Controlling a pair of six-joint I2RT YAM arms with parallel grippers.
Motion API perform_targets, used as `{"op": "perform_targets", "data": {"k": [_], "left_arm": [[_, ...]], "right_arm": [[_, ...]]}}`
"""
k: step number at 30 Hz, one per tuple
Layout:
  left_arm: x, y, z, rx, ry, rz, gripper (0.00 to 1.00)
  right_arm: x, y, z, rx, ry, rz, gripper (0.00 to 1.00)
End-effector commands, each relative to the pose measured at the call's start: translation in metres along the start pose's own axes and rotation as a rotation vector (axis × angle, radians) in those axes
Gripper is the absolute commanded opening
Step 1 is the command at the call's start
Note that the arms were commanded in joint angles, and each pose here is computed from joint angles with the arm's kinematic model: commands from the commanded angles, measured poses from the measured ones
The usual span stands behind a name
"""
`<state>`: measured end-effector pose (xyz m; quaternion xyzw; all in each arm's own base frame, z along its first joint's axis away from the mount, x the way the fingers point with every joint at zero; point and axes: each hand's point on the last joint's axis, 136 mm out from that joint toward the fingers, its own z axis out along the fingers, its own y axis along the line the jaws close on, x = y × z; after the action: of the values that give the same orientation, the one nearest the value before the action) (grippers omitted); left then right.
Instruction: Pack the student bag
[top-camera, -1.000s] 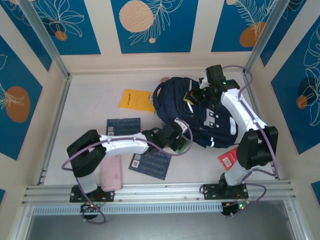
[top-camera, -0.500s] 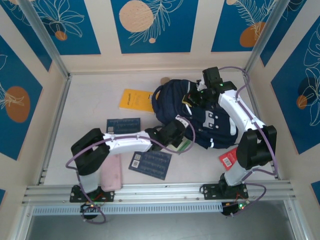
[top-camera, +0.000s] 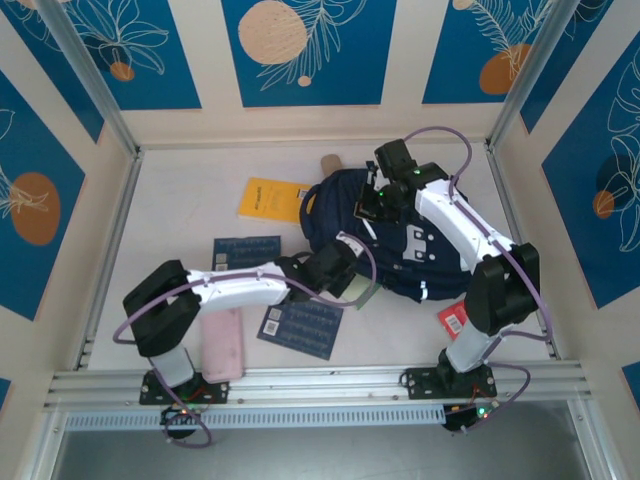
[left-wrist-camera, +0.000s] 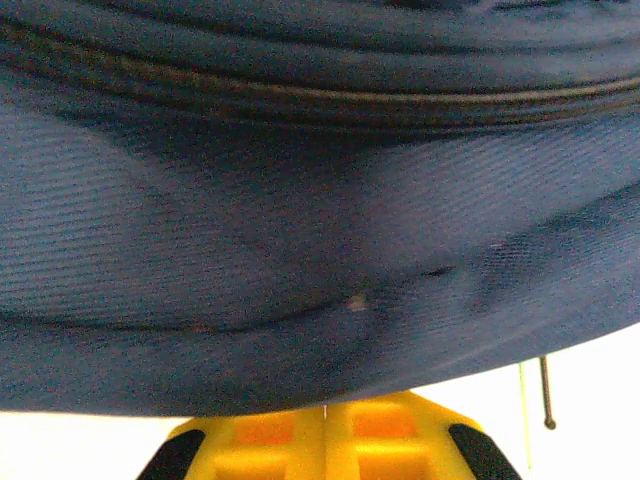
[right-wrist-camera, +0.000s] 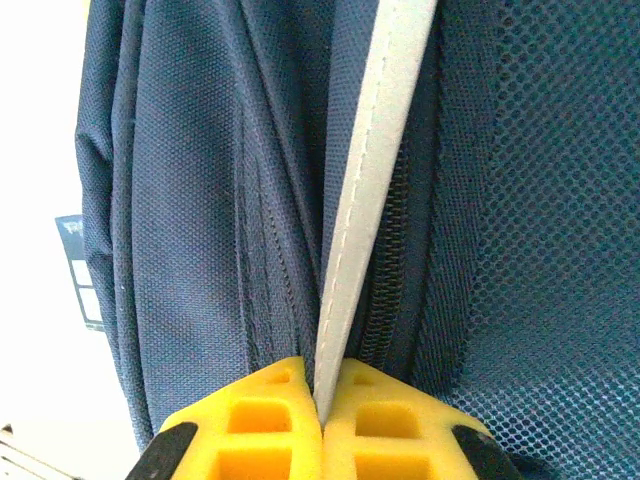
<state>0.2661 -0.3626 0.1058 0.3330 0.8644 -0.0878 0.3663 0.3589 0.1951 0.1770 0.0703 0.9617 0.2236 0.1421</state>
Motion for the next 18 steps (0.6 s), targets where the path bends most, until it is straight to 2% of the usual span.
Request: {"op": "perform_targets", "data": {"k": [1, 18], "left_arm": [[0.001, 0.016, -0.012, -0.016, 0.002, -0.016, 0.00], [0.025, 0.078, -0.032, -0.047, 0.053, -0.200, 0.00]], "right_arm": [[-0.004, 0.004, -0.007, 0.029, -0.032, -0.099, 0.00], [0.017, 0.017, 0.006, 0.066, -0.004, -0.314, 0.00]]}}
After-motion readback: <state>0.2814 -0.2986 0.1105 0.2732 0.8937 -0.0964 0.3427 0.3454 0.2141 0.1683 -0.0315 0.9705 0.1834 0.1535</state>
